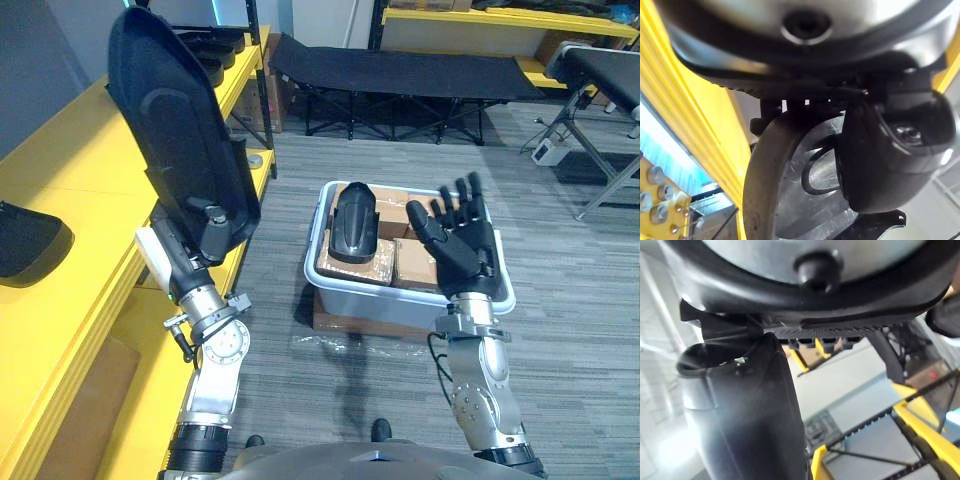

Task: Walk over and take three plastic housings, then place them on the shelf

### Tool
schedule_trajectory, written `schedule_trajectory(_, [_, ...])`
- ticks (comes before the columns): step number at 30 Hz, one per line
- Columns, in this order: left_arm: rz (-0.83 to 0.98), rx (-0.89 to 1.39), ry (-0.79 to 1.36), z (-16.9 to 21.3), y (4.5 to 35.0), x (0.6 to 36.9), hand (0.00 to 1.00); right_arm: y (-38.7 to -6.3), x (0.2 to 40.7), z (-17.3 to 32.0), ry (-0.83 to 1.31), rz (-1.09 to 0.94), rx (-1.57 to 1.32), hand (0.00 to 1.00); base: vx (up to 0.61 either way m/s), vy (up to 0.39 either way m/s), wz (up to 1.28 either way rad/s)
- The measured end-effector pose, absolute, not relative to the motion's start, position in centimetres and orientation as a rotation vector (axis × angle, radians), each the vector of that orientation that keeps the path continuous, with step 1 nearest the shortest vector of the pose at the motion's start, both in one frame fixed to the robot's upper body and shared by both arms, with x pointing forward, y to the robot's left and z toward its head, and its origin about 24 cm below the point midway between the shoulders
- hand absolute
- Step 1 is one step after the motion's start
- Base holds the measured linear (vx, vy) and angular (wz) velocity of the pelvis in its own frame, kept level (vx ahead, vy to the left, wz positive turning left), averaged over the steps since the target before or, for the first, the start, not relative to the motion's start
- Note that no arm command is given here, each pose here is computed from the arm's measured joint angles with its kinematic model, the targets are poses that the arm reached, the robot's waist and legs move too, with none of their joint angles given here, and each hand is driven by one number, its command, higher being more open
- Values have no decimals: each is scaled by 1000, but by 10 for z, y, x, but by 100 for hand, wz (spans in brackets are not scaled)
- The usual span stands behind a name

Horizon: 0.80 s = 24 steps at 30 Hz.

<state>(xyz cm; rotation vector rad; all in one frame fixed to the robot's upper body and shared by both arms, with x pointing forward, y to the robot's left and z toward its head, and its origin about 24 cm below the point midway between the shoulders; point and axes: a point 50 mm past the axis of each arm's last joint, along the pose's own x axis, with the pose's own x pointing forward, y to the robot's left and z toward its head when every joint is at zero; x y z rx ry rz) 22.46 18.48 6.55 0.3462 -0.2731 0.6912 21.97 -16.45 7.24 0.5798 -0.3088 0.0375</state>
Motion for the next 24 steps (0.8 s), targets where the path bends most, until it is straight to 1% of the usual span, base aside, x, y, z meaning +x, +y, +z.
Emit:
schedule_trajectory(3, [710,275,-291,65,191,219,0,-183,212,61,-277,-64,552,100,0,0,0])
schedule_trajectory(5, [742,187,-306,65,198,214,0,-198,203,43,-215,-196,517,100,0,0,0])
schedule_trajectory(7, [745,135,-313,64,200,211,0,-204,196,32,-169,-254,508,100,0,0,0])
schedule_trajectory(10, [735,46,-333,69,198,206,0,-204,189,25,-121,-264,497,100,0,0,0])
schedule_trajectory(15, [695,27,-385,79,195,202,0,-197,190,24,-107,-239,477,100,0,0,5])
schedule_trajectory(19, [706,10,-439,88,197,194,0,-194,190,22,-90,-226,471,100,-4,1,8])
schedule_trajectory(24, [729,-6,-493,100,199,188,0,-179,198,22,-80,-164,486,100,-5,1,20])
